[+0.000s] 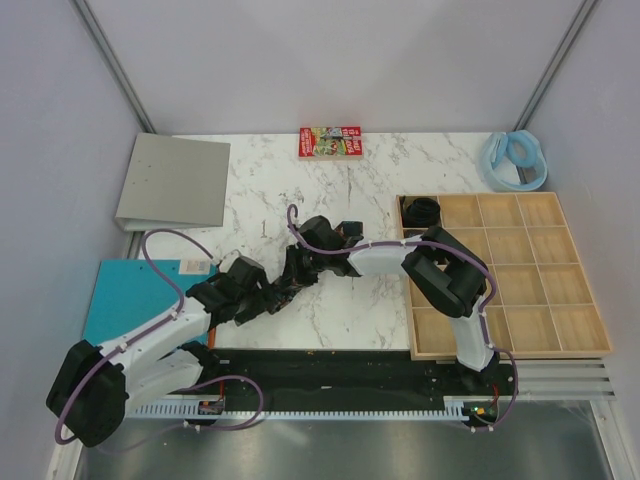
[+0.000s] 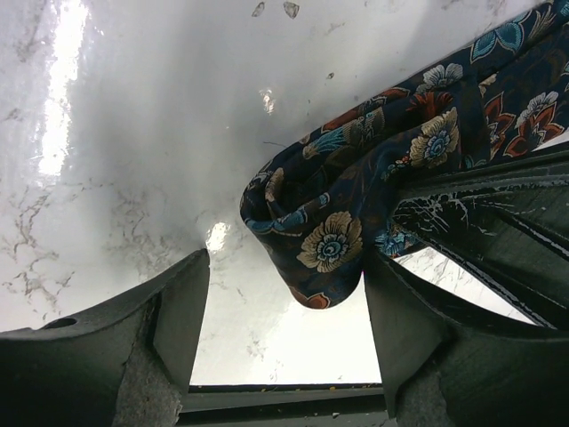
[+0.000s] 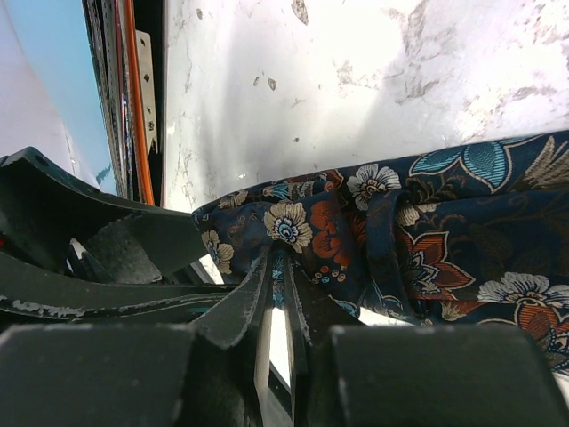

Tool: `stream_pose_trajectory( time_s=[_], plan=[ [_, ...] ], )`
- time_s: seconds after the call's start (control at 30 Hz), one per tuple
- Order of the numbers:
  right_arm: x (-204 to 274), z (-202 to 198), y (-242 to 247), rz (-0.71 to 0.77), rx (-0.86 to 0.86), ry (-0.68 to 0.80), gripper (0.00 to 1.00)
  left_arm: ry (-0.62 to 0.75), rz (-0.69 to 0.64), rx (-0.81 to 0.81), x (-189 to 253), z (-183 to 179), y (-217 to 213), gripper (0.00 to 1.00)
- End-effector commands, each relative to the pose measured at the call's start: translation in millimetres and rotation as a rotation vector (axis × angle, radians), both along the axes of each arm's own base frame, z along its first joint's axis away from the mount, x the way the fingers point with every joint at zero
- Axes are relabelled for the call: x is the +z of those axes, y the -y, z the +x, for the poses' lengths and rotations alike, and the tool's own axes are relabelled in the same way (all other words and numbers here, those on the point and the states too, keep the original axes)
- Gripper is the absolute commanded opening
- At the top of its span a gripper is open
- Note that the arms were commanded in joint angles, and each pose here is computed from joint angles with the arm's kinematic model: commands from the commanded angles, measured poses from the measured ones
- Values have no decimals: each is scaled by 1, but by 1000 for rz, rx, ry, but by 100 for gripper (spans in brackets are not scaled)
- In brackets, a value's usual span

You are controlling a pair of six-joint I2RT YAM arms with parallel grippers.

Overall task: Roll the ties
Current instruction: Roll the tie at the center of the board.

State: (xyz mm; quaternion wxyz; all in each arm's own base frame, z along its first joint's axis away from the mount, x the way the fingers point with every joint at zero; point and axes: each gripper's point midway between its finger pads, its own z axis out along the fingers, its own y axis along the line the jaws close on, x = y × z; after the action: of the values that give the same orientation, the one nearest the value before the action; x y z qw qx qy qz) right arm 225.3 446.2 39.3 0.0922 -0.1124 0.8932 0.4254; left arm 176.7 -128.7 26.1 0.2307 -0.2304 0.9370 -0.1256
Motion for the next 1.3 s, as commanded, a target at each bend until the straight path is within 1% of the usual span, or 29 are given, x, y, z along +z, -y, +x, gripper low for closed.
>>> stream_pose_trajectory(
  time_s=[0.0, 0.2, 0.3, 0.4, 0.43, 0.5, 0.53, 0.63, 0.73, 0.77, 0.8, 1.0, 1.13, 1.27],
  plan=[
    [-41, -7, 22, -118, -21, -31, 17, 11, 4, 51, -12, 7, -2, 75],
    [-44, -8, 22, -118, -19, -39, 17, 11, 4, 51, -16, 17, 5, 71],
    [-46, -10, 22, -121, -17, -42, 17, 13, 4, 49, -17, 21, 7, 64],
    [-50, -11, 24, -125, -18, -50, 17, 2, 11, 47, -21, 23, 9, 50],
    [-50, -12, 24, -125, -17, -49, 17, -3, 14, 44, -23, 23, 10, 39],
    [-52, -13, 25, -129, -17, -53, 17, -3, 14, 32, -23, 24, 11, 30],
    [-51, -13, 25, -128, -17, -52, 17, -7, 9, 24, -22, 23, 13, 22],
    [-47, -11, 24, -122, -17, -47, 17, 11, -10, 2, -14, 23, 15, 15],
    [-36, -7, 19, -110, -18, -34, 17, 36, -33, -13, 0, 20, 16, 12],
    [-29, -3, 15, -97, -19, -23, 17, 27, -29, -23, 2, 16, 14, 12],
    [-24, -1, 12, -87, -14, -13, 17, 44, -53, -35, 9, 15, 17, 12],
    [4, 11, 3, -78, -18, 24, 18, 26, -99, -68, 26, -2, 17, 12],
    [9, 11, 2, -73, -24, 28, 18, 16, -130, -75, 35, -12, 17, 12],
    [0, -3, 5, -96, -21, 13, 18, -19, -136, -79, 36, -19, 17, 12]
  ],
)
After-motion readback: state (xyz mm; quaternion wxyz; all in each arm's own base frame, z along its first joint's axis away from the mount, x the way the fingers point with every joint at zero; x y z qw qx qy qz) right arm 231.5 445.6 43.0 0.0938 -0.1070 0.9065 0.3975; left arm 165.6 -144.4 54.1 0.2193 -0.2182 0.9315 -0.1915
